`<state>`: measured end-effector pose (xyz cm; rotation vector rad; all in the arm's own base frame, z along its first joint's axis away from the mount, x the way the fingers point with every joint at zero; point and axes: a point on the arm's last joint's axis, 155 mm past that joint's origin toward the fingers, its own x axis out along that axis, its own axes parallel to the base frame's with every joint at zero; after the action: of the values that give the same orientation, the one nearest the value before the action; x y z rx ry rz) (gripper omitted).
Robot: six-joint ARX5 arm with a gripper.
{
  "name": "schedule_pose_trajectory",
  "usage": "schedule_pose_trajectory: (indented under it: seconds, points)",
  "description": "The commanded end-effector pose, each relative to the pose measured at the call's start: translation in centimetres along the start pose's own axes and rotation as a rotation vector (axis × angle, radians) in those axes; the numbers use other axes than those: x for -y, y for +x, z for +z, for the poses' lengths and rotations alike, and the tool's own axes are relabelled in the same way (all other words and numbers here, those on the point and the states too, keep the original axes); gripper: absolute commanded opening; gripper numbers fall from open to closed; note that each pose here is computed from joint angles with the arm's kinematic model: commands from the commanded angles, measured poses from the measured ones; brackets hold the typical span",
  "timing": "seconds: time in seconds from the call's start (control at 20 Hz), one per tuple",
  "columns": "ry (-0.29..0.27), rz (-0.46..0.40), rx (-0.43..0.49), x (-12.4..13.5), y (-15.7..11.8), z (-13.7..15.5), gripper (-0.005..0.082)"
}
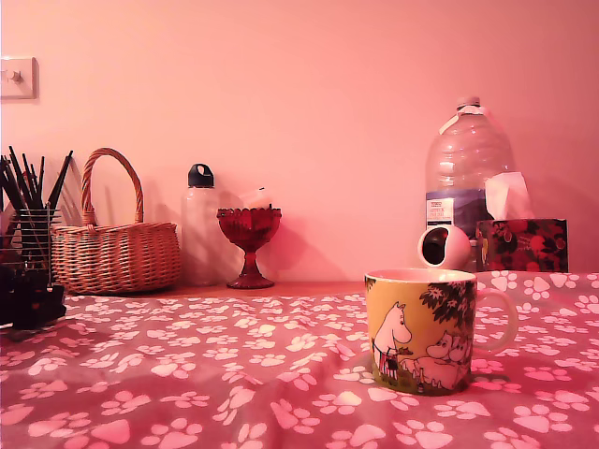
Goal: Pick the coffee capsule and then drop it inside the coffee cup in front of you
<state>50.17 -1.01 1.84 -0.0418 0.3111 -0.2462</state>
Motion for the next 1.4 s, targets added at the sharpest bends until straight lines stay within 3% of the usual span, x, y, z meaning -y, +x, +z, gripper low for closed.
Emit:
schedule_pose_trajectory:
  seconds: [0.0, 0.2, 0.5, 1.0, 1.35]
  points:
    - [0.003, -0.028, 0.024, 0.5, -0.5, 1.9, 0.0126]
    - [0.002, -0.067, 0.016, 1.9, -1.9, 3.3, 0.0126]
    - [0.011, -0.088, -0.002, 4.9, -5.1, 2.7, 0.0126]
    - [0.019, -0.187, 0.020, 11.1, -9.7, 3.2, 0.0126]
    - [0.038, -0.287, 0.011, 15.8, -11.4, 3.5, 0.0126]
